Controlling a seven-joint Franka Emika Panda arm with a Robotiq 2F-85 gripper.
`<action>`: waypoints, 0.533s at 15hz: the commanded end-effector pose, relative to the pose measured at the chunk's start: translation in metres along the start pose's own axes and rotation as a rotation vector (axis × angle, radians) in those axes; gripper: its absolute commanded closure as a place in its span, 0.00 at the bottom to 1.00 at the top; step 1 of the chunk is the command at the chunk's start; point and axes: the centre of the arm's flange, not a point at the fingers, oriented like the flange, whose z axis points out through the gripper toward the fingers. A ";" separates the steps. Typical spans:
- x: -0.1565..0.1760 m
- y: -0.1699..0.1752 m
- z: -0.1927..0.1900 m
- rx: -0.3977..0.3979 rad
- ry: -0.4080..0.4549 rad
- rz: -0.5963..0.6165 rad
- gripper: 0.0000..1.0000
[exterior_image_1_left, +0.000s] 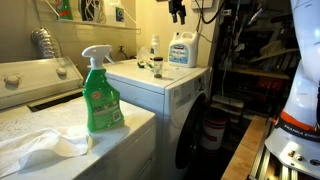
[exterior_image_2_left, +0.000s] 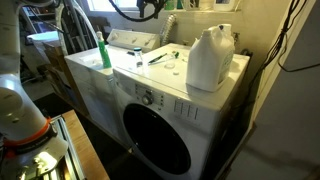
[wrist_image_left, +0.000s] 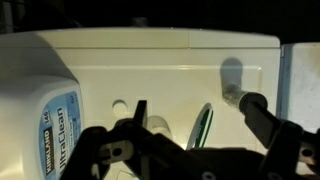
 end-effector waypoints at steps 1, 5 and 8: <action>-0.051 -0.027 -0.027 -0.050 -0.051 -0.013 0.00; -0.055 -0.037 -0.042 -0.073 -0.027 -0.010 0.00; -0.052 -0.037 -0.039 -0.073 -0.031 -0.010 0.00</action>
